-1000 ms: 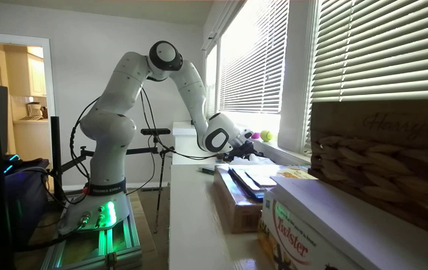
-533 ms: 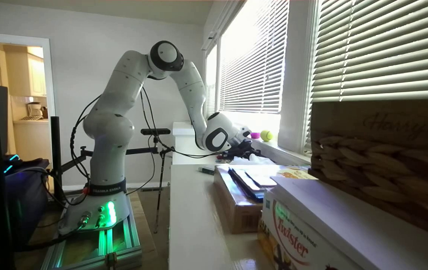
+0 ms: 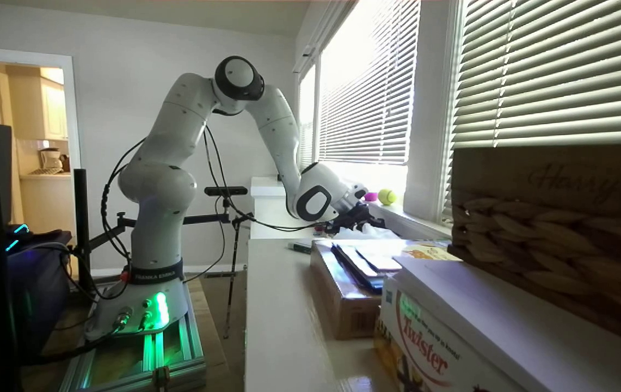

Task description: Use the white and red towel to wipe the mirror then place it back on the box.

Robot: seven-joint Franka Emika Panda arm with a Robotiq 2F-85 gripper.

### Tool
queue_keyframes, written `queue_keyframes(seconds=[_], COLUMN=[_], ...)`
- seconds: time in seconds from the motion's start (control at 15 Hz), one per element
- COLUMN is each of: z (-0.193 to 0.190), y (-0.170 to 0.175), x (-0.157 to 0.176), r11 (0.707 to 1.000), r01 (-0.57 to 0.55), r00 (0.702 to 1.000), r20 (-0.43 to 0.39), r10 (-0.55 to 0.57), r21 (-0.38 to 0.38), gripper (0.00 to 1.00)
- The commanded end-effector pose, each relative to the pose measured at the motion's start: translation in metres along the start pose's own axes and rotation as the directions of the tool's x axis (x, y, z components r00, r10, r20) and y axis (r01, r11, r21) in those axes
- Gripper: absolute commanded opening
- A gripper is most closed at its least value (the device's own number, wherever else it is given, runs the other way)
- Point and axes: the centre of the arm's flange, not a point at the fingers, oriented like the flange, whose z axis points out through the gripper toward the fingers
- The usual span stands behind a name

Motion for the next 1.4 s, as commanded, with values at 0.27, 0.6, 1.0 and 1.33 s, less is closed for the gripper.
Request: queue_keyframes(seconds=[0.27, 0.6, 1.0, 1.33], z=[-0.021, -0.009, -0.008, -0.014], y=[0.039, 0.003, -0.061, -0.102], x=[0.006, 0.025, 0.058, 0.07], r11=[0.992, 1.0, 0.976, 0.928], r01=[-0.039, -0.016, 0.013, 0.013], r00=[0.999, 0.999, 0.995, 0.995], r20=[-0.035, -0.052, -0.096, -0.1], r10=[0.035, 0.016, 0.008, 0.026], r21=[-0.121, -0.009, 0.218, 0.373], gripper=[0.01, 0.01, 0.01, 0.01])
